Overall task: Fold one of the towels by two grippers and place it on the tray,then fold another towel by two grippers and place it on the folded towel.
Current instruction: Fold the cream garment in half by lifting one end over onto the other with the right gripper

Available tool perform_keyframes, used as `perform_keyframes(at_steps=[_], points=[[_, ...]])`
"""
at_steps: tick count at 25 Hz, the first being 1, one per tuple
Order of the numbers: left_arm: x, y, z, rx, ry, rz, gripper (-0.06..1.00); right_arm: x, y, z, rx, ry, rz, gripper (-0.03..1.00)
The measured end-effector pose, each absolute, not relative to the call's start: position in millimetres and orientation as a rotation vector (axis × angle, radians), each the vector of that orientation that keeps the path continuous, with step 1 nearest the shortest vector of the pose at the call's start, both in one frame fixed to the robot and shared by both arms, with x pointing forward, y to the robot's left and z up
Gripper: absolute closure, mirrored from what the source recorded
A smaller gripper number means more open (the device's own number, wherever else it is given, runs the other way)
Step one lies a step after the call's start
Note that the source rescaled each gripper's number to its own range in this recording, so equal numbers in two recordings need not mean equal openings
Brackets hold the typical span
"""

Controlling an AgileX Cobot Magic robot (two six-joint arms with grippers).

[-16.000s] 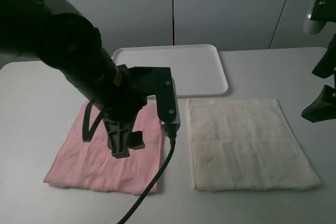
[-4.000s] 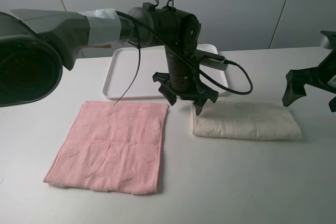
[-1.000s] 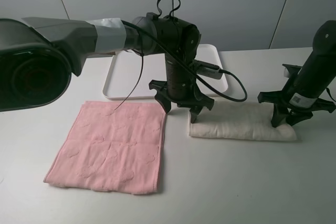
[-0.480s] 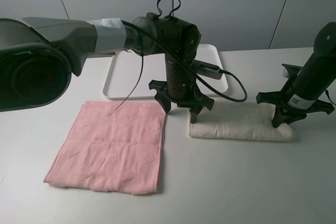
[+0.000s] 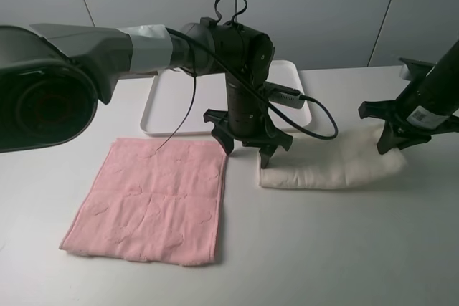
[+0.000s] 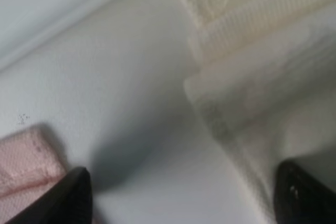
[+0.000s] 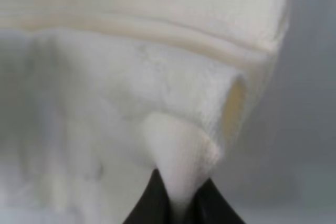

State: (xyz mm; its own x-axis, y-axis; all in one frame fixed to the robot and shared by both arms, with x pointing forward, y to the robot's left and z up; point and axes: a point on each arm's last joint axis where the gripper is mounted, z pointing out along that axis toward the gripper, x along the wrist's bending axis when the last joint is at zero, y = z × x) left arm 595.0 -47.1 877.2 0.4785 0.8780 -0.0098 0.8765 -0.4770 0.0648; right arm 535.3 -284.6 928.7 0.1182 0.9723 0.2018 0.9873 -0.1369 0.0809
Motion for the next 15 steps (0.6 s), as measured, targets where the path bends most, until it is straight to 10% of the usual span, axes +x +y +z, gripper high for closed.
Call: perform_keyframes(at_steps=[15], points=[[595.1,-47.0,877.2,2.668,1.541,0.042,0.04,534.5,-254.8,940.2,-2.126,-1.736,-0.684,0.93]])
